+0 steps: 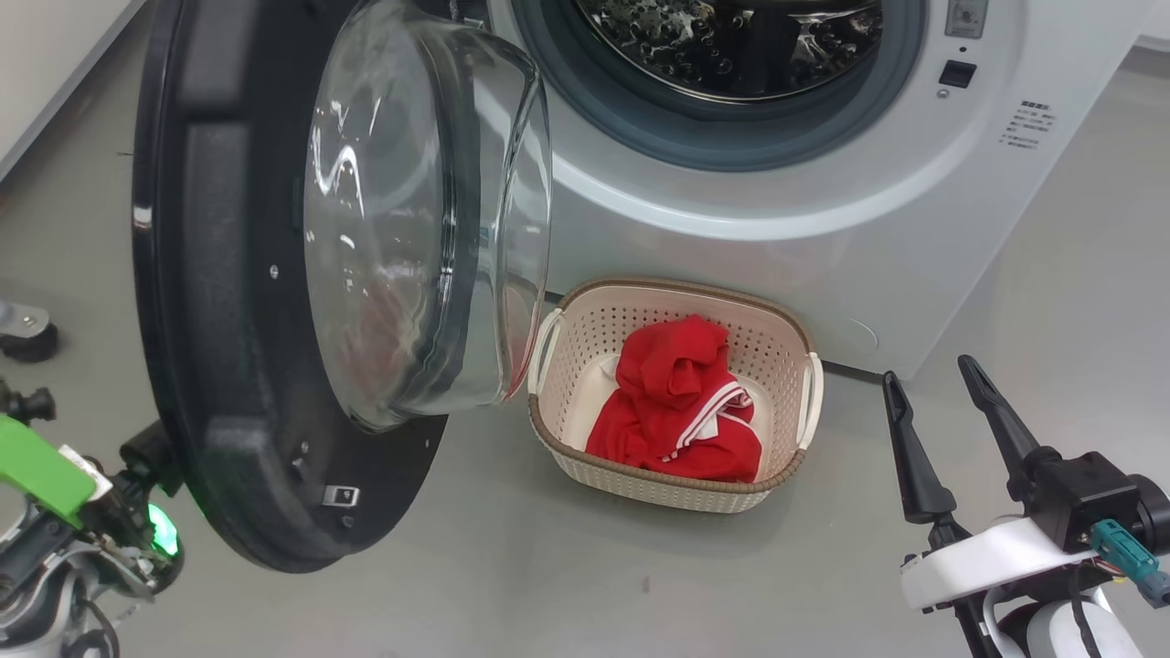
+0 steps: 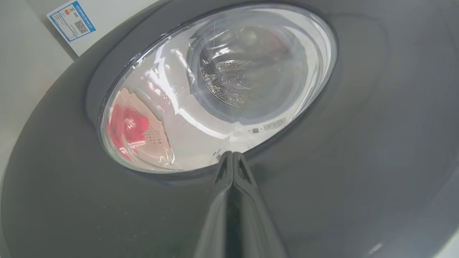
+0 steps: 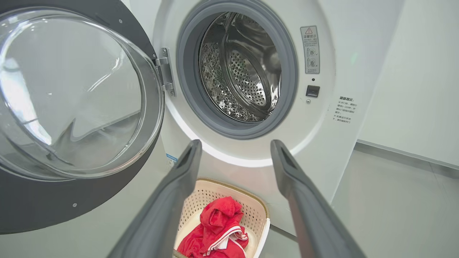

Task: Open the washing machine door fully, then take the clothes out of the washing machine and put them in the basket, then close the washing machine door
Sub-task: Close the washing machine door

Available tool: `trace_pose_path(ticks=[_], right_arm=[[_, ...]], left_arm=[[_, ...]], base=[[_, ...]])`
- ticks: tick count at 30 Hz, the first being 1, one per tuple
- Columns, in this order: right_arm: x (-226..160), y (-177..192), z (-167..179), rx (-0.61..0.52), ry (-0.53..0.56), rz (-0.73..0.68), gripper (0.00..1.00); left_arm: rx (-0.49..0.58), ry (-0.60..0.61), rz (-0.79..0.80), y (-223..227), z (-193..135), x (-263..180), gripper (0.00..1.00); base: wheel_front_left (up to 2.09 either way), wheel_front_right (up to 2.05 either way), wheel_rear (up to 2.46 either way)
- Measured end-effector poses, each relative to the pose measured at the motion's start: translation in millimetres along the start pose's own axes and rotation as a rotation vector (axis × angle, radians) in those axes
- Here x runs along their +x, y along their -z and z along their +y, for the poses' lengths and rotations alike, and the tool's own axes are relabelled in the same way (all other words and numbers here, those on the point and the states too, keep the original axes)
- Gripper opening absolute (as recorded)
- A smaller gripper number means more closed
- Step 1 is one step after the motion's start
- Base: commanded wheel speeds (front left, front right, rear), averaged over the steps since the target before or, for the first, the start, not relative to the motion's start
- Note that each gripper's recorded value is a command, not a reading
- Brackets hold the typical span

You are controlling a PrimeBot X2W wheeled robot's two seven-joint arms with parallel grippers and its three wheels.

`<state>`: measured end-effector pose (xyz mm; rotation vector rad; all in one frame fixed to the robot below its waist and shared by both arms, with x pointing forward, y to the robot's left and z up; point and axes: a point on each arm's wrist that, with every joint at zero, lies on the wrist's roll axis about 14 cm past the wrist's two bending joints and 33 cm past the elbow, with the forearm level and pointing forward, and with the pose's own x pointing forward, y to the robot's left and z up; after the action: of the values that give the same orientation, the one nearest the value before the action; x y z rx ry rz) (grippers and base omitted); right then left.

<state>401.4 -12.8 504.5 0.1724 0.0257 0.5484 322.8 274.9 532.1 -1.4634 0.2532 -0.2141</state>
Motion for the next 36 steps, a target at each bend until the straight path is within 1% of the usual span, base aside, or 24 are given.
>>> trace_pose_path(ticks=[4,12,22,29,36], right_arm=[[-4,-2,-6,0.008,0.029,-0.010,1.00],[-11,-6,-16,0.032,0.079,-0.032,1.00],[-26,-8,-38,0.045,0.168,-0.052,1.00],[-40,-3,-57,0.060,0.248,-0.053,1.00],[-52,-6,-75,0.054,0.317,-0.073,1.00]], left_arm=[[-0.029,0.021,0.069,21,1,6,0.00],[-0.088,0.054,0.143,47,2,17,0.00],[-0.102,0.079,0.290,86,0,41,0.00],[-0.142,0.110,0.386,119,-3,66,0.00],[-0.184,0.102,0.418,140,3,88,0.00]], base=[[0.00,0.00,0.00],[0.00,0.00,0.00],[0.00,0.00,0.00],[0.00,0.00,0.00],[0.00,0.00,0.00]])
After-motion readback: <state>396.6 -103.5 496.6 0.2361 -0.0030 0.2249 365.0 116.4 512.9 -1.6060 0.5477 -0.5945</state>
